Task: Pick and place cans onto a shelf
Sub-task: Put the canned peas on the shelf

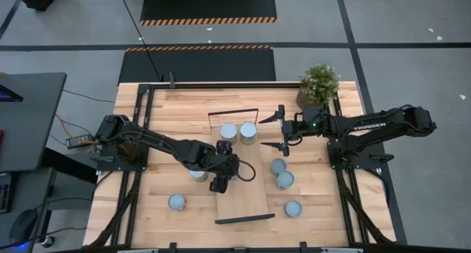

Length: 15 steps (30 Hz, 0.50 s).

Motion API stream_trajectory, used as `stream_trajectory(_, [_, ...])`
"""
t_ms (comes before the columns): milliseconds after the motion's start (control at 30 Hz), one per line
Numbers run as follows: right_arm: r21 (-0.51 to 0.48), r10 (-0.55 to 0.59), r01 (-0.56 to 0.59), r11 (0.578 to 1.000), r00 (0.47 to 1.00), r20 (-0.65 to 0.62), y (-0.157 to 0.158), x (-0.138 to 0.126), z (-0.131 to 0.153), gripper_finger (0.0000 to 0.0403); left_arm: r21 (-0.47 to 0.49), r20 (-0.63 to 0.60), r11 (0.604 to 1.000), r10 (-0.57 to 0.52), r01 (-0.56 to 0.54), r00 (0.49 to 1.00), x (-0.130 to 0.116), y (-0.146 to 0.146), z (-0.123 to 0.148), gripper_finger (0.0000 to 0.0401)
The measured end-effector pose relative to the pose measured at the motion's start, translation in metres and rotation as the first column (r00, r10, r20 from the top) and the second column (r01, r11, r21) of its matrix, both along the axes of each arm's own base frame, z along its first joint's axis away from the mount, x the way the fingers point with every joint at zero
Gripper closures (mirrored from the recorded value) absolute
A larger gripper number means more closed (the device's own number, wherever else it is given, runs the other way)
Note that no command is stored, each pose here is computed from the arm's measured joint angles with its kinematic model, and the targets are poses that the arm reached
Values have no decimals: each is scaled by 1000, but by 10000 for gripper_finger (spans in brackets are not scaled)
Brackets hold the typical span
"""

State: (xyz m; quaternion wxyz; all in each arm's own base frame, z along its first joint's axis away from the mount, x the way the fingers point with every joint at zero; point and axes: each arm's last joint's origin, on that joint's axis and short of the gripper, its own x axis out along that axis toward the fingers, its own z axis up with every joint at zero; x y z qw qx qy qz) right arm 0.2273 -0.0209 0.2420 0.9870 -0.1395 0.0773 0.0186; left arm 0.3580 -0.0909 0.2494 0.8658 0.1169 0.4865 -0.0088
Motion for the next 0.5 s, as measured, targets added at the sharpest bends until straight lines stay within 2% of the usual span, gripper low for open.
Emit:
stream_trajectory(167, [-7,1,-1,1000,1000,2,0,0,0,35,13,-3,1000,-23,23,1000,0,0,0,43])
stream_trajectory(367, [8,3,-3,1000,1000,1,1,0,0,35,-26,3,999,32,-32,999,-1,-2,0,43])
stream_trajectory(500, [17,9,-9,1000,1000,1,3,0,0,35,-28,7,999,28,-28,1000,-1,-5,0,43])
